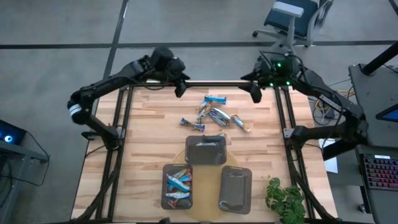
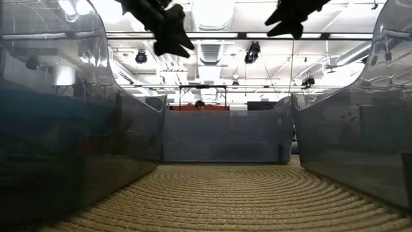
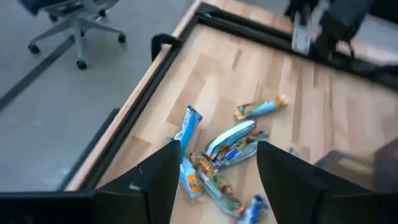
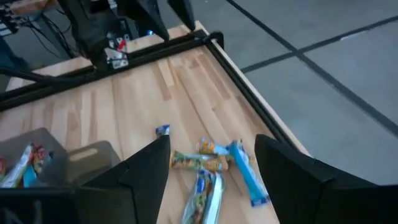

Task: Pick and place Granola Bars by type
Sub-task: Adjust the blue granola bar on the table

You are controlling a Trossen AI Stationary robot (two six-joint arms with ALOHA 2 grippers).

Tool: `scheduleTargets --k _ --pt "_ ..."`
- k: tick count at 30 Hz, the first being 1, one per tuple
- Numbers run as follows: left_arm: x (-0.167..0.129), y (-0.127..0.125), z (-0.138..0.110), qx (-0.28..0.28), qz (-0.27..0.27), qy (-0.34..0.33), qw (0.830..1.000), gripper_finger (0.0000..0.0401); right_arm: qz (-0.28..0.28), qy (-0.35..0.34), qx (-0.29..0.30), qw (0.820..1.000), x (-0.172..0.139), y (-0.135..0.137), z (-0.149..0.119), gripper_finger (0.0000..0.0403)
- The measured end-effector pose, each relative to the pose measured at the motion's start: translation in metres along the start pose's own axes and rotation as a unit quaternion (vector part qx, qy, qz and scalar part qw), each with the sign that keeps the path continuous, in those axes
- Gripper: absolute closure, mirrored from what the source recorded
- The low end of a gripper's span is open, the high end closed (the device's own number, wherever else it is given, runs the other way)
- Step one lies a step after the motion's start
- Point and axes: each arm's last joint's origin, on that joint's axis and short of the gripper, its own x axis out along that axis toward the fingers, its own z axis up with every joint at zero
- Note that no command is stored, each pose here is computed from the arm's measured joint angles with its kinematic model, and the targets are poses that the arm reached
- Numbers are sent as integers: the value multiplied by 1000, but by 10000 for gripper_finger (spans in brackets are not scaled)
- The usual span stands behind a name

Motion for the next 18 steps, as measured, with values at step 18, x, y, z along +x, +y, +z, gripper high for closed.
scheduleTargets --k 18 --pt "128 37 -24 73 57 161 983 206 -2 -8 6 1000 -11 4 -18 177"
